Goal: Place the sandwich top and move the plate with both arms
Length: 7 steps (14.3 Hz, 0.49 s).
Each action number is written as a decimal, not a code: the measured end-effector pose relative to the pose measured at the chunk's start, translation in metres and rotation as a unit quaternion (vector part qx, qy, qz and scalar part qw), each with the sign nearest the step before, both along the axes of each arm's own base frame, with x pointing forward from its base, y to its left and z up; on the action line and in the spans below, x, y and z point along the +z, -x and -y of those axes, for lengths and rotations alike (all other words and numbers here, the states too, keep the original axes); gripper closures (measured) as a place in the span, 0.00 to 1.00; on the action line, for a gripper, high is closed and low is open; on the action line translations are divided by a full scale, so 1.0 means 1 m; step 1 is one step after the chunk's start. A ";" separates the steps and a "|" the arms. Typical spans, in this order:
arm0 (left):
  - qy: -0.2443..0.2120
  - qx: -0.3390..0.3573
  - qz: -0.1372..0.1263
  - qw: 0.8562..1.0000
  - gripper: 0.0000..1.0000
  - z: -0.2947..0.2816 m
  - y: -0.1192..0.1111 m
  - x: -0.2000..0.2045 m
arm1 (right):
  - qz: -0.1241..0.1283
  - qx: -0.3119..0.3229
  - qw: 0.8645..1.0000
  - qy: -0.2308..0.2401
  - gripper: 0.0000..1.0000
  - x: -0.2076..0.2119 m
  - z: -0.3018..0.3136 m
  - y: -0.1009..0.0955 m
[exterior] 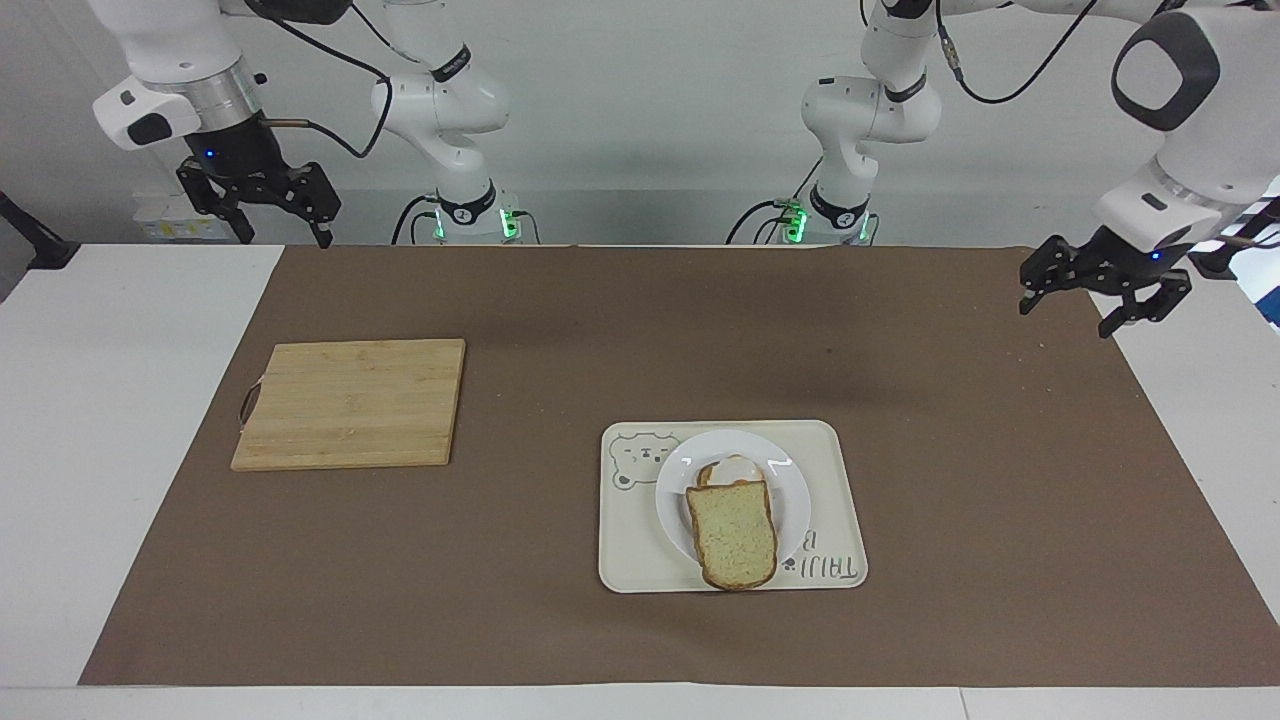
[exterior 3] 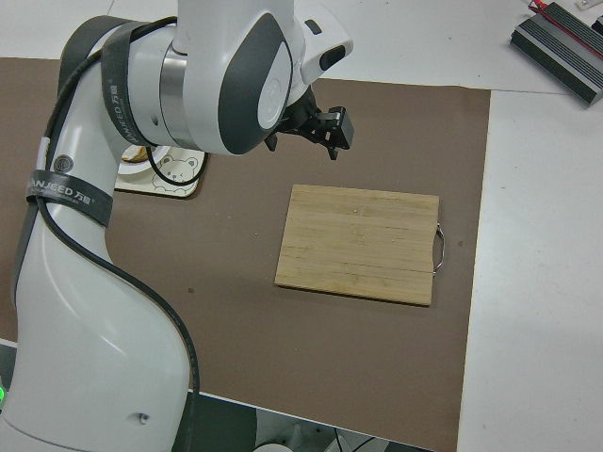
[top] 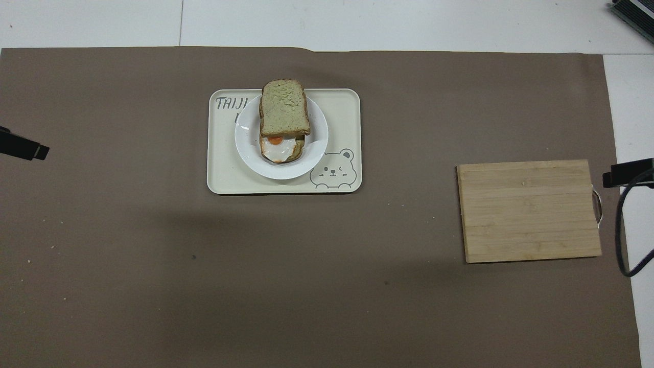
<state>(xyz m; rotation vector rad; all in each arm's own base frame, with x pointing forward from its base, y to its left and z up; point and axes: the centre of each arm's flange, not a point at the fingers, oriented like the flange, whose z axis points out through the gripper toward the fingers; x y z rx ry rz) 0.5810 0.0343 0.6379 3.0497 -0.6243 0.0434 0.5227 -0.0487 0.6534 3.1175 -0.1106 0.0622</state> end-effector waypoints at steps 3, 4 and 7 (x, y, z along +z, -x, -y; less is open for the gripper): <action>-0.007 0.032 0.004 0.999 0.00 0.003 0.041 0.047 | 0.000 0.000 1.000 0.000 0.00 0.000 0.000 0.000; -0.004 0.042 0.000 0.999 0.00 0.010 0.050 0.052 | 0.000 0.000 1.000 0.000 0.00 0.000 0.000 0.000; -0.002 0.062 -0.014 0.998 0.00 0.012 0.060 0.046 | 0.000 0.000 1.000 0.000 0.00 0.000 0.000 0.000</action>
